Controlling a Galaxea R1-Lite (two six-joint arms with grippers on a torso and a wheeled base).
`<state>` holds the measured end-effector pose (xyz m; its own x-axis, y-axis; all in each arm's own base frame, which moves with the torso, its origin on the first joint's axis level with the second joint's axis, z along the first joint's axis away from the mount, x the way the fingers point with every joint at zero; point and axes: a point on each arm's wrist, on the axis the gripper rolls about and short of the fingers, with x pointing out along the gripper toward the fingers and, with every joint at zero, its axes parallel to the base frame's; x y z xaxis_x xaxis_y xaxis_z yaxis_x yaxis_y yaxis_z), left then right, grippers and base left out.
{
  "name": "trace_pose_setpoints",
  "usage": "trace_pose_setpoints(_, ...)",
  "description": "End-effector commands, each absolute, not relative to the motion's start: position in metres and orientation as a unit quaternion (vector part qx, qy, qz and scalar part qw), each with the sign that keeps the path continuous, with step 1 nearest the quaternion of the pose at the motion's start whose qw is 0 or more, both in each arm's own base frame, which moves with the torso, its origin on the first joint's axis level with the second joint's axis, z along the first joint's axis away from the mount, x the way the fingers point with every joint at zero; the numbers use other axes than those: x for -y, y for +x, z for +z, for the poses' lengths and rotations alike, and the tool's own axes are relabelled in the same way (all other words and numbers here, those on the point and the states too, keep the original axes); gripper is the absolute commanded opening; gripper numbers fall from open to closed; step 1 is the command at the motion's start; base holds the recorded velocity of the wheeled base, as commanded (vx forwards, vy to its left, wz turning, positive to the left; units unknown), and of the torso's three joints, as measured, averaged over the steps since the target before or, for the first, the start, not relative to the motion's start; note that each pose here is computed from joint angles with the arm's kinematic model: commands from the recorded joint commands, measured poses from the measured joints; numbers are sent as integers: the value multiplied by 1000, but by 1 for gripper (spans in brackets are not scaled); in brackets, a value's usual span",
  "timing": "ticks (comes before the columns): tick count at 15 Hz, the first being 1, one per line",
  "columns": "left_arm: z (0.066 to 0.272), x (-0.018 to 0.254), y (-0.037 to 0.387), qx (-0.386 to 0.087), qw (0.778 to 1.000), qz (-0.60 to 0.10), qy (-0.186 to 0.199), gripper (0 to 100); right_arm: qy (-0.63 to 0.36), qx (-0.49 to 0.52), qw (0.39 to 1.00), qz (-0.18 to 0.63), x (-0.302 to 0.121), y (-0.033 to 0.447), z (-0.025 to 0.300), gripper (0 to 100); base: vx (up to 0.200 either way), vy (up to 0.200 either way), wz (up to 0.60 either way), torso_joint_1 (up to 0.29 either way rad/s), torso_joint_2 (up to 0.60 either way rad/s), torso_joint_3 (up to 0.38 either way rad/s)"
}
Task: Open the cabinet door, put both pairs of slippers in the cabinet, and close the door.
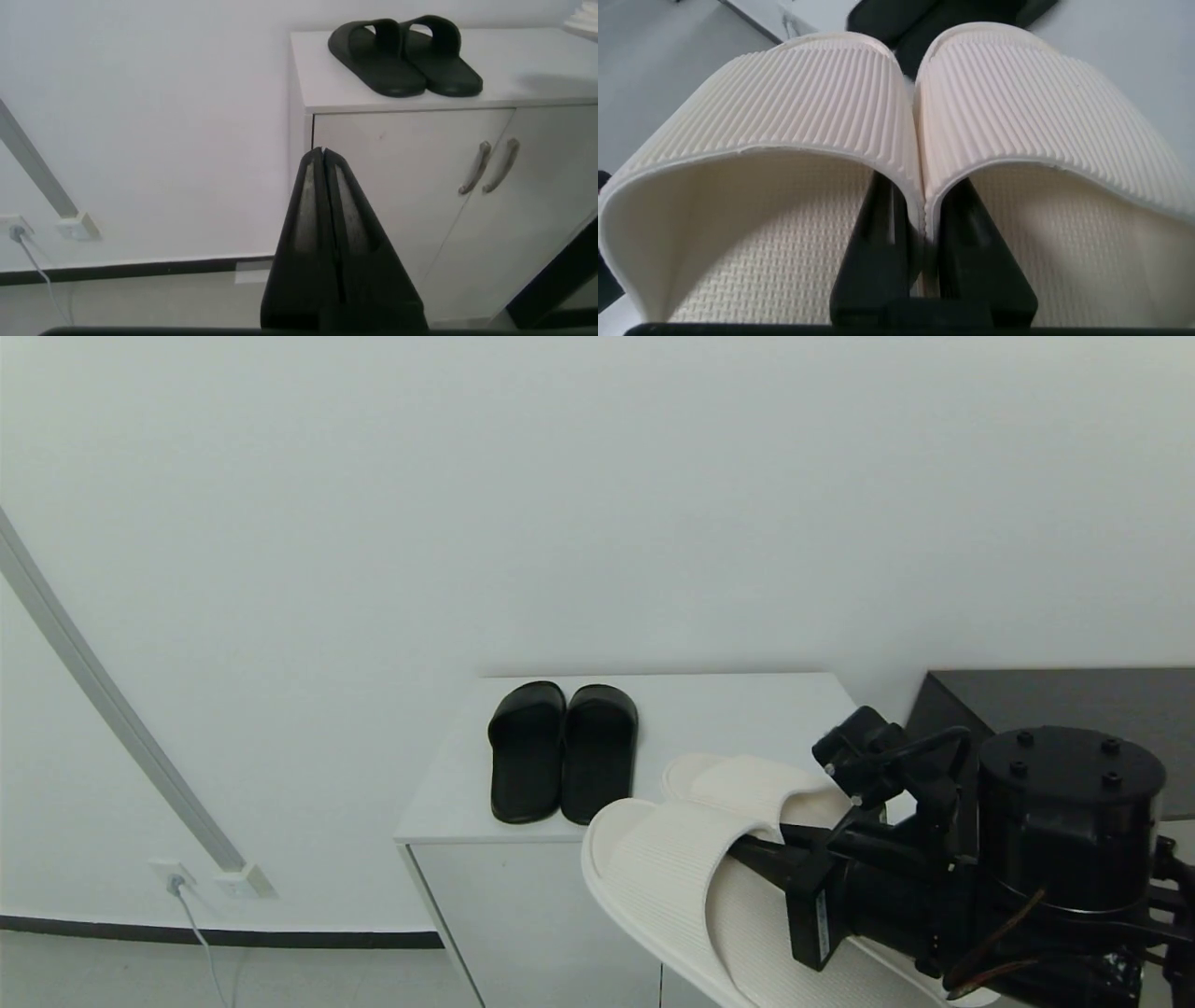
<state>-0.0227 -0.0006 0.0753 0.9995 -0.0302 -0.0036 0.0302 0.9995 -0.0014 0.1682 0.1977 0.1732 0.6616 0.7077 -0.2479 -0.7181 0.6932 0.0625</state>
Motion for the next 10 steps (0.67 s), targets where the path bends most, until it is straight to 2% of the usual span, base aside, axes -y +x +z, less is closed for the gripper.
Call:
trace_pose_setpoints(1,75,1,-23,-2,1000,-15,-1,0,-20,-125,911,392,-197,167,174,0,-200,0,0,2,-2,2)
trace_pose_setpoints(4,75,1,-23,-2,1000,-15,-1,0,-20,-127,912,390,-196,167,173,0,-200,0,0,-10,-1,10)
trace_pose_setpoints(10,75,1,-23,-2,1000,-15,0,0,-25,-136,911,388,-195,167,167,0,0,0,0,0,0,0)
